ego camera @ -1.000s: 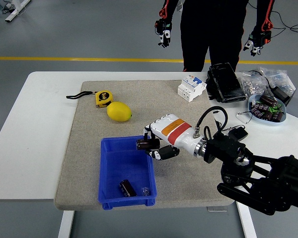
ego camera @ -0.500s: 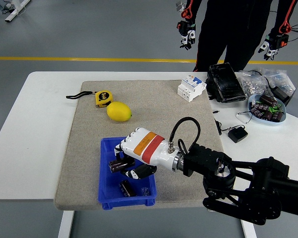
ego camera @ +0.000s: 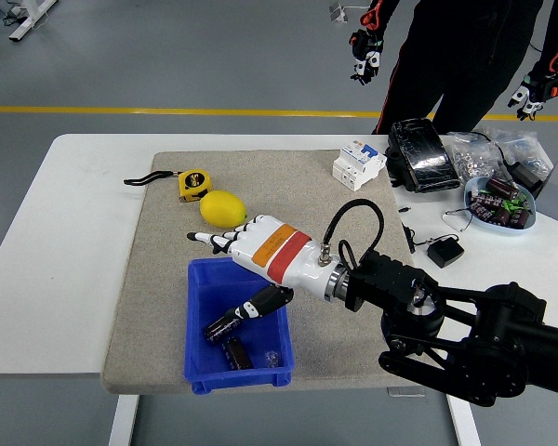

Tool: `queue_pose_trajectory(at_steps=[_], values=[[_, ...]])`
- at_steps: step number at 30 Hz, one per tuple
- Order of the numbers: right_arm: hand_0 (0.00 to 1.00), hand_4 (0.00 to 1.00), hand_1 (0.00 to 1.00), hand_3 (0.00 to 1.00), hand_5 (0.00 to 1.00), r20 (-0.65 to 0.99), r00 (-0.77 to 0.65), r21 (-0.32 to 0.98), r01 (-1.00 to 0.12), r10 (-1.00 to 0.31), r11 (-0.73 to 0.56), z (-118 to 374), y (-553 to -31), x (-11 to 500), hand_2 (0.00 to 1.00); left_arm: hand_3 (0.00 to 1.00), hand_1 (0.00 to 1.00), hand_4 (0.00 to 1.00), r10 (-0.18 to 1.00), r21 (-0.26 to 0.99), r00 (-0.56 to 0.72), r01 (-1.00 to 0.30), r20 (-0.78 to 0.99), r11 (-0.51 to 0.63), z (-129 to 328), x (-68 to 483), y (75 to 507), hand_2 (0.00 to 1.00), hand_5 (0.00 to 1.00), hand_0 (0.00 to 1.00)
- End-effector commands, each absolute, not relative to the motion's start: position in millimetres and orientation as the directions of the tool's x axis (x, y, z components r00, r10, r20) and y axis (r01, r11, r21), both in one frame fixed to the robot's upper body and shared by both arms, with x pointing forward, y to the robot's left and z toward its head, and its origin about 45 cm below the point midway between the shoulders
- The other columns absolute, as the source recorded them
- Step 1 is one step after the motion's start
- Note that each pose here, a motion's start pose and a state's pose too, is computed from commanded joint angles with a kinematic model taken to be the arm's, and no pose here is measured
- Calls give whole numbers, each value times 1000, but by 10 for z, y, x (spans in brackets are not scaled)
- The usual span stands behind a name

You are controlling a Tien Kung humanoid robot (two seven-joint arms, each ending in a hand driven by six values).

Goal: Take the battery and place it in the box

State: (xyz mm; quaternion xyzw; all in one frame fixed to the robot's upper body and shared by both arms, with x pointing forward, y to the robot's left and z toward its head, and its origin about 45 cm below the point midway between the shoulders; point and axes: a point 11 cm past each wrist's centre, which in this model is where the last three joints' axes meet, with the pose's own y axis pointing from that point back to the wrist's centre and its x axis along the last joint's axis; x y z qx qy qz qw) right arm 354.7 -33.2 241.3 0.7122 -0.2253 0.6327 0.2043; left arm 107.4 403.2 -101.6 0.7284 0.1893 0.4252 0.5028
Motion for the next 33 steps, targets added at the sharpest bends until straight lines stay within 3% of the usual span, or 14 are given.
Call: queue_pose_trajectory(at_steps=[8, 15, 16, 21, 22, 24, 27, 28, 33], values=[[475, 960, 589, 952, 410, 985, 75, -53, -722, -155, -690, 2618, -878, 3990, 692, 583, 649, 630, 707, 893, 561, -156, 431, -422, -1012, 1090, 4034, 672, 580, 652], [475, 957, 584, 922, 411, 977, 76, -31, -872, -198, -489, 2569, -1801, 4357, 690, 582, 649, 631, 711, 892, 550, -166, 438, -421, -1007, 1129, 4021, 672, 581, 652], [506, 960, 598, 924, 420, 974, 80, -27, -886, -211, -464, 2556, -1906, 4383, 728, 582, 651, 632, 711, 891, 549, -167, 439, -421, -1007, 1132, 4018, 671, 584, 651], [506, 960, 598, 924, 420, 923, 102, -18, -952, -370, -307, 2441, -2483, 4420, 728, 582, 651, 632, 712, 891, 546, -174, 442, -419, -1010, 1152, 3993, 671, 584, 651], [686, 986, 698, 915, 509, 910, 96, -24, -959, -404, -283, 2431, -2565, 4405, 848, 582, 652, 631, 713, 891, 545, -174, 442, -419, -1011, 1152, 3987, 671, 583, 651], [686, 986, 698, 915, 509, 870, 90, -32, -971, -485, -238, 2407, -2705, 4370, 848, 582, 652, 631, 714, 891, 543, -176, 443, -419, -1014, 1152, 3976, 671, 583, 651], [686, 986, 698, 915, 509, 779, 120, -46, -968, -615, -247, 2378, -2762, 4252, 848, 582, 652, 631, 715, 891, 540, -178, 444, -418, -1019, 1152, 3961, 671, 583, 651], [787, 998, 796, 921, 690, 748, 139, -46, -965, -649, -259, 2371, -2750, 4223, 882, 581, 652, 631, 715, 890, 540, -179, 444, -418, -1020, 1152, 3958, 672, 583, 650], [787, 998, 796, 921, 690, 501, 266, -67, -937, -824, -344, 2341, -2581, 4001, 882, 581, 652, 631, 718, 891, 536, -183, 444, -415, -1029, 1153, 3926, 672, 583, 650]])
